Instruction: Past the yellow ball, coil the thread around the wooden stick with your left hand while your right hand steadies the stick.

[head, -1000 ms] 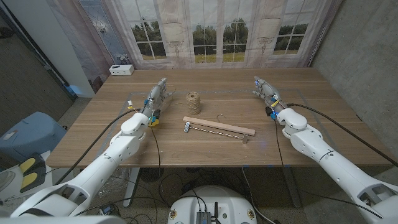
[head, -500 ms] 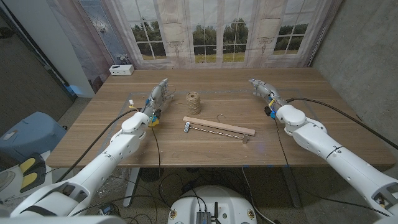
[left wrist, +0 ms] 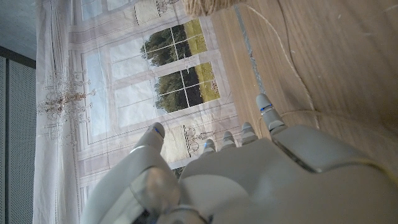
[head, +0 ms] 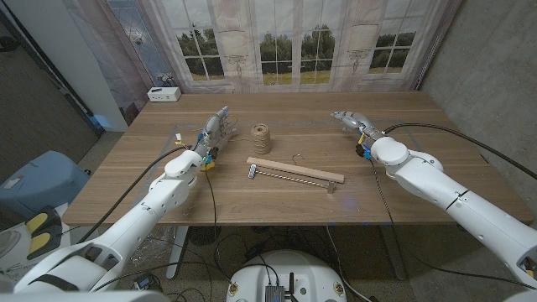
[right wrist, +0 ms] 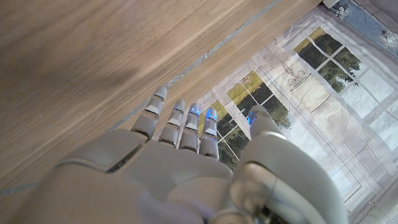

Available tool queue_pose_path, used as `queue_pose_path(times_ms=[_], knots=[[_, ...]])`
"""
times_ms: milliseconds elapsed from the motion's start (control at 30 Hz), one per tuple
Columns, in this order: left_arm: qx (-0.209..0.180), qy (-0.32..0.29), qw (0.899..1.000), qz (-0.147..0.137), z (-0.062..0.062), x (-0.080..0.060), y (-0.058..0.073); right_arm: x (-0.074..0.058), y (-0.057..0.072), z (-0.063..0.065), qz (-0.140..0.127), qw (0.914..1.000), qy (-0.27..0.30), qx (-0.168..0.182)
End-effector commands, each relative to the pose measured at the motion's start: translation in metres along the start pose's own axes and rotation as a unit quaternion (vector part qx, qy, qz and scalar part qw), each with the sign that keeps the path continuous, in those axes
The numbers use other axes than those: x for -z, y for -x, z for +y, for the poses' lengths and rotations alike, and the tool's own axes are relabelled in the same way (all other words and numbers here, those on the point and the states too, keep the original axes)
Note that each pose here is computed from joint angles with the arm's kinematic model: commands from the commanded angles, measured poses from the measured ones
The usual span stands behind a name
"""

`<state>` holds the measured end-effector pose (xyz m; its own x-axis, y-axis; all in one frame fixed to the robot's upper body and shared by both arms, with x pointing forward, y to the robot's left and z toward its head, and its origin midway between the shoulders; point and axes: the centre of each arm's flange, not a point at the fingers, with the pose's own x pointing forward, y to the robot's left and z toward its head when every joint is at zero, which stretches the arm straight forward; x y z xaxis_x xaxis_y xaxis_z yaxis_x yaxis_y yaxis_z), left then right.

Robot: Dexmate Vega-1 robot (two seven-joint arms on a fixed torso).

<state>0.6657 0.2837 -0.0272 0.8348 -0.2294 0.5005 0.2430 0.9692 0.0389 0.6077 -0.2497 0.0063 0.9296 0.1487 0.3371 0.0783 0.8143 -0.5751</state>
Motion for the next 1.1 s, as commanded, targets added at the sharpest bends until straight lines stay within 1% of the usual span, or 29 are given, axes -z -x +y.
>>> queue_pose_path(times_ms=[33,367,533,733,900,1100], knots=[[0.005,0.001,1.0,0.003,-0.002,0.001,0.0,-0.018,0.008,0.007,0.038,0.9952,0.089,-0.013],[0.009,-0.001,1.0,0.004,-0.004,0.0,0.0,-0.033,0.02,0.017,0.057,0.9857,0.157,-0.022],[0.013,-0.001,1.0,0.005,-0.006,0.0,-0.001,-0.038,0.027,0.023,0.067,0.9802,0.184,-0.025],[0.018,-0.002,1.0,0.006,-0.008,0.0,-0.001,-0.041,0.034,0.03,0.077,0.9748,0.208,-0.026],[0.022,-0.003,1.0,0.007,-0.009,-0.001,-0.001,-0.042,0.041,0.035,0.076,0.9703,0.227,-0.034],[0.028,-0.004,1.0,0.007,-0.011,-0.001,-0.001,-0.043,0.05,0.04,0.081,0.9653,0.246,-0.036]])
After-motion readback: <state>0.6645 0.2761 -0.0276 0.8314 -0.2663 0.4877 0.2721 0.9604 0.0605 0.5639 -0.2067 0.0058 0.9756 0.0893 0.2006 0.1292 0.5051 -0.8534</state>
